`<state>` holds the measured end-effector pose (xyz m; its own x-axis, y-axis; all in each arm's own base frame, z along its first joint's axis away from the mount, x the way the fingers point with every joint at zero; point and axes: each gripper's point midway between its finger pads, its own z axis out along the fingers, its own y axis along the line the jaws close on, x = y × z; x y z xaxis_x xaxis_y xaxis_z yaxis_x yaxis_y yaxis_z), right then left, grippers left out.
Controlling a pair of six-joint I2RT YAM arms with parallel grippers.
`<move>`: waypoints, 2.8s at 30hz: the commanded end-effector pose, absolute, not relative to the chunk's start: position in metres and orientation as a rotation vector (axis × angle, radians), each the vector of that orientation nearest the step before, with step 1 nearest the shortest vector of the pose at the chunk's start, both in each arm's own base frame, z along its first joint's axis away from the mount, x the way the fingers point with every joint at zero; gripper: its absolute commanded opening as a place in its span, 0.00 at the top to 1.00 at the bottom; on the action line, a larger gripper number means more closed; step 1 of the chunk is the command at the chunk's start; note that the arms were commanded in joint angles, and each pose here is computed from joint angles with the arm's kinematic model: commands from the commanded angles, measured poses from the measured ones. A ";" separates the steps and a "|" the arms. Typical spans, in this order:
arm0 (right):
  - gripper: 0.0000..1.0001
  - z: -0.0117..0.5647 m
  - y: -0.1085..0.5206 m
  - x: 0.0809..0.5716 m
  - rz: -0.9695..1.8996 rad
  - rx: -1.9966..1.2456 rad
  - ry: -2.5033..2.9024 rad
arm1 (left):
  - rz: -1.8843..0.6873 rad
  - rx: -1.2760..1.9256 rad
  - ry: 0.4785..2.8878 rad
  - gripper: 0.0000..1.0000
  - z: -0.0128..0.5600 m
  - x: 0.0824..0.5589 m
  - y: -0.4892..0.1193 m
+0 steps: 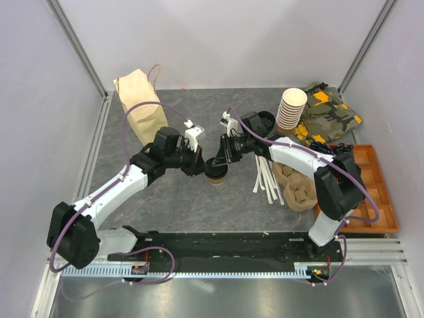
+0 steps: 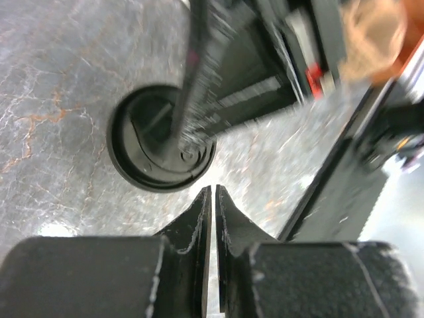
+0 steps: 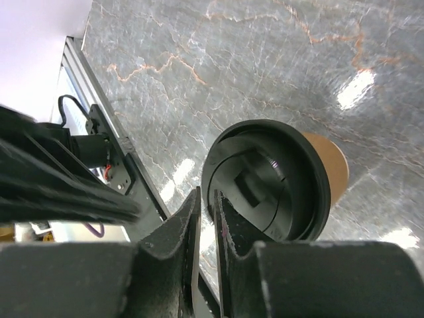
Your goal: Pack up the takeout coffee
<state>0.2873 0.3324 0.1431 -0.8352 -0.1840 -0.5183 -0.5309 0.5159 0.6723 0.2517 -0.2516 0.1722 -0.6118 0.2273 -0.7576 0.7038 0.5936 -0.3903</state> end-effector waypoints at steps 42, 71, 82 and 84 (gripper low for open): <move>0.83 0.083 0.327 0.292 1.384 -0.431 2.528 | -0.637 1.392 1.825 0.97 0.106 0.247 -0.268; 0.84 0.078 0.330 0.292 1.409 -0.418 2.550 | -0.566 1.440 1.878 0.97 0.092 0.252 -0.274; 0.77 0.149 0.346 0.306 1.496 -0.548 2.346 | -0.848 1.180 1.836 0.60 0.224 0.243 -0.288; 0.74 0.169 0.349 0.308 1.513 -0.579 2.302 | -0.877 1.072 1.893 0.49 0.237 0.253 -0.278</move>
<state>0.2948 0.3417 0.1286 -0.9162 -0.1576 -0.3684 -0.4003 0.4014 0.8238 0.2490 -0.2881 0.1933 -0.2131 0.4791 -0.8515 0.9417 0.3328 -0.0484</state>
